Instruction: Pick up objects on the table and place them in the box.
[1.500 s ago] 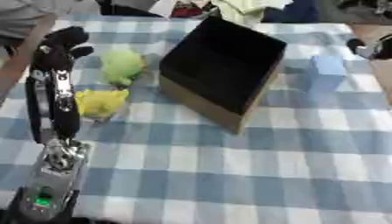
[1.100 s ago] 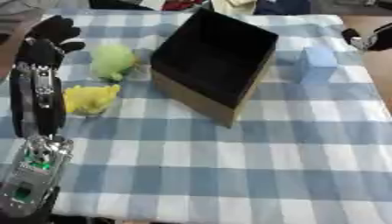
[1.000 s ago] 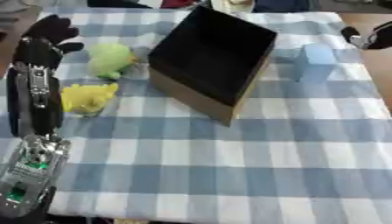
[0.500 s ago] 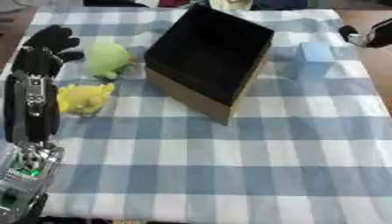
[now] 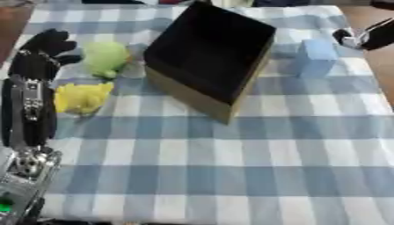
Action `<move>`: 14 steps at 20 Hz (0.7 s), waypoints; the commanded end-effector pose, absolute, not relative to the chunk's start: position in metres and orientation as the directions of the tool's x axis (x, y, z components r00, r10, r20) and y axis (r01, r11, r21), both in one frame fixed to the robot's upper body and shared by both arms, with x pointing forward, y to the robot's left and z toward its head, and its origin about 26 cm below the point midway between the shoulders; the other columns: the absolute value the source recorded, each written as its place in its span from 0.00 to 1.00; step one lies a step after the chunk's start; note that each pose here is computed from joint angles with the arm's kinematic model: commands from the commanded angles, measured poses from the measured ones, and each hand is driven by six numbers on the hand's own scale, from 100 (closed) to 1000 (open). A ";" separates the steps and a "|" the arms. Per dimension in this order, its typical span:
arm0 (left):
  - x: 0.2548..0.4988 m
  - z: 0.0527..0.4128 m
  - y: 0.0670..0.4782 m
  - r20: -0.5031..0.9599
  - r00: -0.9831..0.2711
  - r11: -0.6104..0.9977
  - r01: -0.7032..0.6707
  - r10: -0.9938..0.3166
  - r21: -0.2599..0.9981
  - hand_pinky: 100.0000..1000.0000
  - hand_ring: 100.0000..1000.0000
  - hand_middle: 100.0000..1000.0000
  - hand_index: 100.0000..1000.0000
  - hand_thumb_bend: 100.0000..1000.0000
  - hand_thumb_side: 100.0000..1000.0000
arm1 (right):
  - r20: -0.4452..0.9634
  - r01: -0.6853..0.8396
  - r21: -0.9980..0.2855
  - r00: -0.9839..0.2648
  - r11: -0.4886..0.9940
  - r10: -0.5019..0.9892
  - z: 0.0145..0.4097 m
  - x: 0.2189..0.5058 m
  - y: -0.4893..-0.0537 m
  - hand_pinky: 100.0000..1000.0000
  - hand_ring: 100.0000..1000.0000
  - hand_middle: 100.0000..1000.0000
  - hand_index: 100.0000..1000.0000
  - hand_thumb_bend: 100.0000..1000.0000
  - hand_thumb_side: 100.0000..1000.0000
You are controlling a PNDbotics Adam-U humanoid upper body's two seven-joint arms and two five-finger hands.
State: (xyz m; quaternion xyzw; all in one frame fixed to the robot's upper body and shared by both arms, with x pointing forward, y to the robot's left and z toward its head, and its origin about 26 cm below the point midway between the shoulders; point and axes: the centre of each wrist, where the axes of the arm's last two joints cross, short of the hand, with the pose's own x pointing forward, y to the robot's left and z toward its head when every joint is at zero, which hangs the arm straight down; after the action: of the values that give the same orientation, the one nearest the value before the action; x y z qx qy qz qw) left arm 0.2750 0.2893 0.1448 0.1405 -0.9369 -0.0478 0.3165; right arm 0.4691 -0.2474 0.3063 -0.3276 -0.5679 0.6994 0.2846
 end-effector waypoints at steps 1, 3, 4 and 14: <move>0.273 0.150 0.292 0.555 -0.770 0.949 -0.239 -0.314 0.206 0.67 0.74 0.71 0.82 0.05 0.88 | -0.219 -0.026 -0.951 -0.648 -0.308 0.730 0.321 0.469 -0.253 0.96 1.00 0.97 1.00 0.13 0.29; 0.273 0.150 0.291 0.553 -0.771 0.948 -0.239 -0.316 0.209 0.67 0.74 0.71 0.82 0.05 0.88 | -0.225 -0.034 -0.946 -0.645 -0.322 0.730 0.319 0.472 -0.252 0.96 1.00 0.97 1.00 0.19 0.33; 0.273 0.150 0.291 0.553 -0.771 0.948 -0.239 -0.317 0.211 0.67 0.74 0.71 0.82 0.05 0.88 | -0.230 -0.037 -0.943 -0.644 -0.330 0.730 0.318 0.473 -0.252 0.96 1.00 0.97 1.00 0.21 0.36; 0.273 0.150 0.291 0.553 -0.770 0.947 -0.238 -0.319 0.216 0.67 0.74 0.71 0.81 0.04 0.88 | -0.297 -0.022 -0.916 -0.633 -0.400 0.715 0.320 0.480 -0.243 0.96 1.00 0.99 1.00 0.42 0.62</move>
State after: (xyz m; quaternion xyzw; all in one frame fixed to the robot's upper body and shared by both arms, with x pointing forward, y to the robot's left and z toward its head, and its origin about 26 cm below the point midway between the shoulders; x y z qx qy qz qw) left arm 0.2740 0.2879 0.1423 0.1426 -0.9362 -0.0524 0.3168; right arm 0.4819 -0.2434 0.3049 -0.3557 -0.5253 0.7218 0.2767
